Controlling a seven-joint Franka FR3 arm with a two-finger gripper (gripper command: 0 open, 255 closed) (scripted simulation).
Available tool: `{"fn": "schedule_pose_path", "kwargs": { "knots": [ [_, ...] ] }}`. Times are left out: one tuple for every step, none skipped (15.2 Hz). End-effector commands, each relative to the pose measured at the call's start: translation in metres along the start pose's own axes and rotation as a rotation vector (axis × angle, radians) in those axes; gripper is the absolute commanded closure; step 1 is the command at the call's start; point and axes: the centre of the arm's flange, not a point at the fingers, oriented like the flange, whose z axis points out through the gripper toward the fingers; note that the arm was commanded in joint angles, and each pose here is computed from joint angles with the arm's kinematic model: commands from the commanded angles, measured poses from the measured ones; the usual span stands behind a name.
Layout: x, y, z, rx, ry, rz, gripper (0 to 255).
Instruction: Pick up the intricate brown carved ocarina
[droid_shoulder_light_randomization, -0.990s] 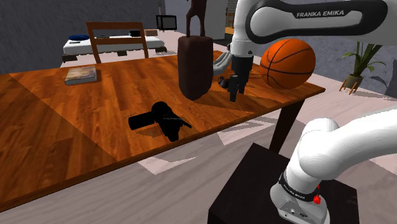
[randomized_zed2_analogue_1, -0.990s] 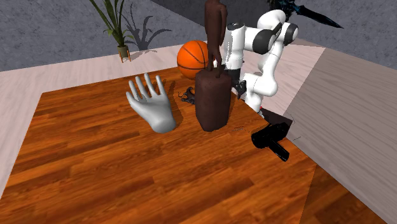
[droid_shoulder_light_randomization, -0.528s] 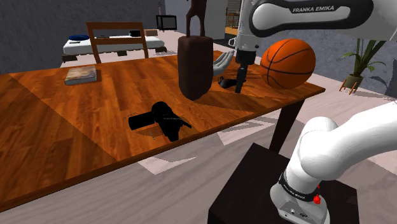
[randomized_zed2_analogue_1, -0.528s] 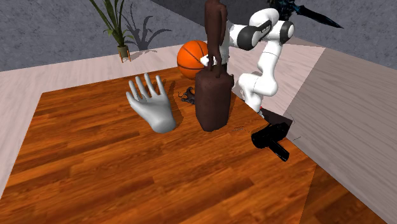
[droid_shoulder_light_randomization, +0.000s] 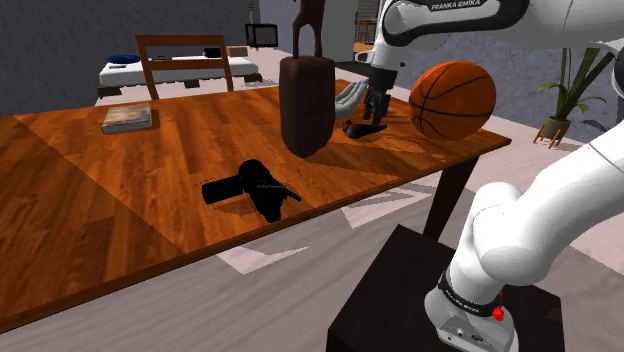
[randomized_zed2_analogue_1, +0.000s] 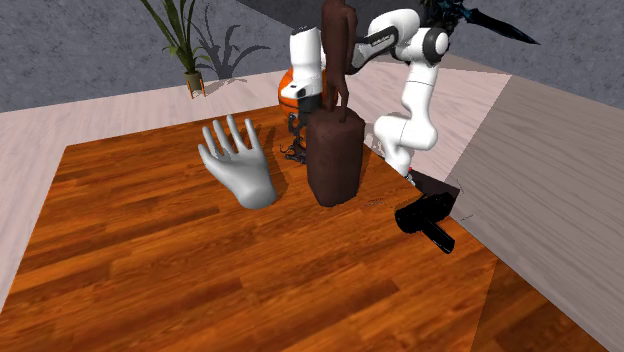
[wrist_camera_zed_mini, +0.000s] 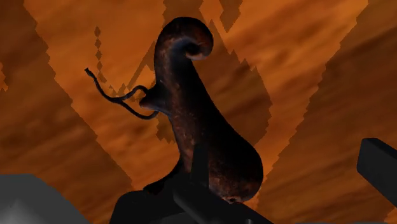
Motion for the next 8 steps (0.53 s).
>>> {"fn": "schedule_pose_path", "kwargs": {
  "knots": [
    [0.001,0.026,-0.004,0.008,0.019,-0.111,0],
    [0.003,0.04,-0.006,0.014,0.029,-0.162,0],
    [0.003,0.041,-0.006,0.014,0.029,-0.164,0],
    [0.002,0.041,-0.001,0.014,0.029,-0.164,0],
    [0.002,0.042,0.004,0.014,0.029,-0.164,0],
    [0.001,0.042,0.009,0.014,0.029,-0.164,0],
    [0.0,0.043,0.015,0.014,0.029,-0.164,0],
    [-0.001,0.043,0.02,0.014,0.029,-0.164,0]
  ]
}}
